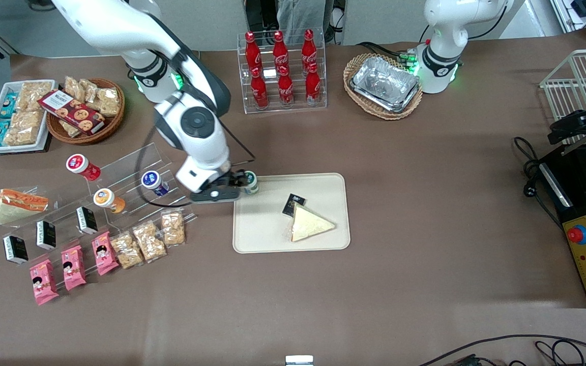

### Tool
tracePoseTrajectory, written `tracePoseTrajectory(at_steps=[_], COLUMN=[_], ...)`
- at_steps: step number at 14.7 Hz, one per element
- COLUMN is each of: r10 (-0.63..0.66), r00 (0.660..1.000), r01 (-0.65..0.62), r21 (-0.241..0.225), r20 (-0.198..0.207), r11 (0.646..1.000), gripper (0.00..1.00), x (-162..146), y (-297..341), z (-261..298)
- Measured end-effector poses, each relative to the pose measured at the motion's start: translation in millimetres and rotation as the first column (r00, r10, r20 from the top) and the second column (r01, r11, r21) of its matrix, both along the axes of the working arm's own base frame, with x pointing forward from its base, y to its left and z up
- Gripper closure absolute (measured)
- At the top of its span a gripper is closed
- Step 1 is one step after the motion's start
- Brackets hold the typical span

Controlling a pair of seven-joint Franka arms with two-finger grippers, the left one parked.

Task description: Place green gum on tray

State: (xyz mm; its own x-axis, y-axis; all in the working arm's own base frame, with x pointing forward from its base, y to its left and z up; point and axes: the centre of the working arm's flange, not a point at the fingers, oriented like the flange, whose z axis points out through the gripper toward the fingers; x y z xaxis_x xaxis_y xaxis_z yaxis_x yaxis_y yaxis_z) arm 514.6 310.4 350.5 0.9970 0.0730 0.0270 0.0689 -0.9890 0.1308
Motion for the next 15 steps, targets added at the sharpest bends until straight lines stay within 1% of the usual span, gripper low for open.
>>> tracePoseTrajectory(at_steps=[1,2,3,4,7,8,10,13,15], r10=[-0.008,-0.027,-0.053,-0.078,-0.114,-0.125,-0.104,-0.095,-0.114], r00=[1.0,0.999,0.998,0.995,0.99,0.989,0.992,0.994,0.993], r01=[0.008,0.025,0.051,0.076,0.117,0.129,0.108,0.097,0.116], r21=[-0.04,-0.058,-0.053,-0.036,0.029,0.045,0.059,0.056,0.057], r20=[-0.018,-0.032,-0.045,-0.059,-0.086,-0.083,-0.067,-0.044,-0.042], r11=[0.999,0.998,0.997,0.996,0.993,0.991,0.992,0.994,0.992], gripper=[0.0,0.0,0.0,0.0,0.0,0.0,0.0,0.0,0.0], x=[10.8,21.5,31.7,40.6,63.6,70.1,77.8,73.8,70.7], y=[-12.1,-24.2,-37.7,-53.0,-123.6,-155.7,-229.7,-318.5,-354.0], z=[30.9,60.9,88.6,112.4,164.0,177.0,200.7,223.4,226.9])
